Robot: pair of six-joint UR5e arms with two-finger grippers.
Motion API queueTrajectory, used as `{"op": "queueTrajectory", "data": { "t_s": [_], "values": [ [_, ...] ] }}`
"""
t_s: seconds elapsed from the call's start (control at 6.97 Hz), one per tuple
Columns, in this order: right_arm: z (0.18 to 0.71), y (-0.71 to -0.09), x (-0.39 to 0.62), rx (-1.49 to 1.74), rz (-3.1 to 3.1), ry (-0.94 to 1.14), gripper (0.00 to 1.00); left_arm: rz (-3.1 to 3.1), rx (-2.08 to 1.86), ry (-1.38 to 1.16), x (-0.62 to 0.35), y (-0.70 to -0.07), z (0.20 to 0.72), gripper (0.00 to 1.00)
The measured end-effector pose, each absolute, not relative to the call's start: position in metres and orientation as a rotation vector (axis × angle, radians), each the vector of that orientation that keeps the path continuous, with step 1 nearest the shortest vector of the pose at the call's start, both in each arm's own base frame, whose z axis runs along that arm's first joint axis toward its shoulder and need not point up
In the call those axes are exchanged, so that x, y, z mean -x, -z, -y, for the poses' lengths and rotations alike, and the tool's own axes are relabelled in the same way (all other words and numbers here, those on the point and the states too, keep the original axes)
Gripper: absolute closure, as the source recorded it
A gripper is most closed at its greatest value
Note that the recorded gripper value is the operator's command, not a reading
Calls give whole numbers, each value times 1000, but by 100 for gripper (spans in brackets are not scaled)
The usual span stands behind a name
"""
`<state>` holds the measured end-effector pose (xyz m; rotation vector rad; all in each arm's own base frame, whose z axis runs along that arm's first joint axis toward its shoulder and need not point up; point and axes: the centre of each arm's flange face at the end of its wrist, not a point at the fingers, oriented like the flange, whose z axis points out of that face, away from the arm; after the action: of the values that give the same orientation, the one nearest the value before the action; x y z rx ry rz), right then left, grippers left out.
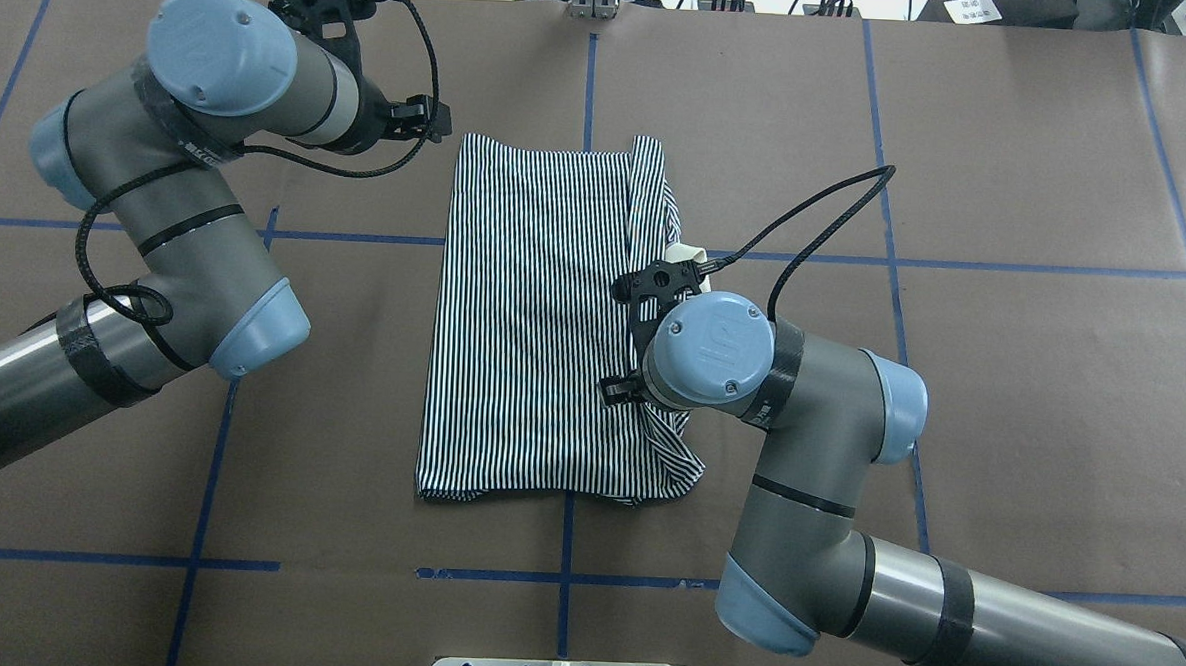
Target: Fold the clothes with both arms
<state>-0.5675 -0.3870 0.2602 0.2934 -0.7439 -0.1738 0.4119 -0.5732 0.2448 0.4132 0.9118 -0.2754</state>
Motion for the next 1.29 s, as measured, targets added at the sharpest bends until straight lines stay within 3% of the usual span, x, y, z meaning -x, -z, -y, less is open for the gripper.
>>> {"op": "queueTrajectory", "data": {
  "t_s": [1.29],
  "values": [
    [415, -277, 587, -265, 672, 164, 7, -920, -420, 273, -415, -262, 577, 0]
  ]
}}
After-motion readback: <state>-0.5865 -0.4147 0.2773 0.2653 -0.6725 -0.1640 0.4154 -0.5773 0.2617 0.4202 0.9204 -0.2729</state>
